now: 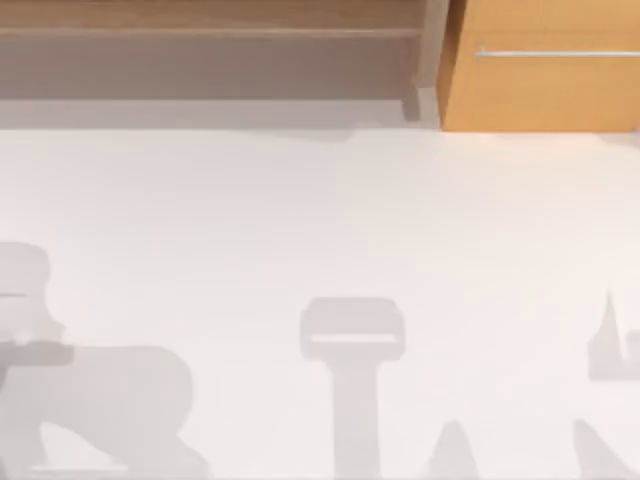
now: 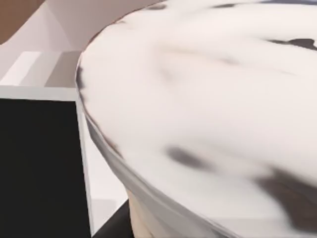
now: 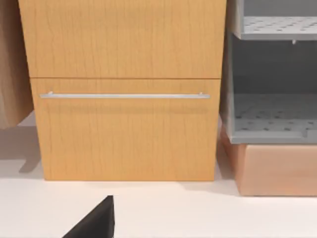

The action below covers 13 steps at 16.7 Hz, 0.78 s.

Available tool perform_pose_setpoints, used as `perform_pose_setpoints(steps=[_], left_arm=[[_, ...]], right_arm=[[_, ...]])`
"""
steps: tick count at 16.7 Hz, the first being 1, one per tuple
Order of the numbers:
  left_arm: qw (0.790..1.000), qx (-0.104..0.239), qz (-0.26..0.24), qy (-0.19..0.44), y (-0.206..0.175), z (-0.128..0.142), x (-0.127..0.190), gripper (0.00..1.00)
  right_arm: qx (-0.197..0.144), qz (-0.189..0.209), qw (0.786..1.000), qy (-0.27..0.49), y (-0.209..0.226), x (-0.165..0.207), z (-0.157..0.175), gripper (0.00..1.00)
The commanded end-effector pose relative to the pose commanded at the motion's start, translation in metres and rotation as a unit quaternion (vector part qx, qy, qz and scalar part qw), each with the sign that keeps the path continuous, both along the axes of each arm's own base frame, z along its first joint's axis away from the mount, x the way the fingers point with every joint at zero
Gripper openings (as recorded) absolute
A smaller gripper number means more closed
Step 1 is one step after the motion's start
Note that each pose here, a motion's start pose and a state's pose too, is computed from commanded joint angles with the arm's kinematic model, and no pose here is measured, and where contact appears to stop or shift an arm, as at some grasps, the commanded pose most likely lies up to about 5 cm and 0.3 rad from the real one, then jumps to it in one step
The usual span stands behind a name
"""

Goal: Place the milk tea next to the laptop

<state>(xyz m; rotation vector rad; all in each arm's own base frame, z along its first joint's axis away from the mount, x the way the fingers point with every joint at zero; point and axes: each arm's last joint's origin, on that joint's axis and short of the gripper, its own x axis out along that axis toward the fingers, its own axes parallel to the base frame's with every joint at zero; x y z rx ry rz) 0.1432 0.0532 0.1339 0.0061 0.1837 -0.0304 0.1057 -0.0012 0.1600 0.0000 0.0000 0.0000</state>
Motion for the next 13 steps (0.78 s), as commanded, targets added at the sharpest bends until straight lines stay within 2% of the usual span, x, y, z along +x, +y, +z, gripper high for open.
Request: perform_pose_setpoints(steps=[8,13], left_arm=[[0.997,0.030,-0.004,-0.068,-0.013,-0.012,-0.016,0.00],[0.997,0.029,-0.006,-0.071,-0.011,-0.012,-0.010,0.00]], right_arm=[[0.000,0.000,1.000,0.000,0.000,0.000,0.000,1.00],[0.000,0.000,1.000,0.000,0.000,0.000,0.000,1.00]])
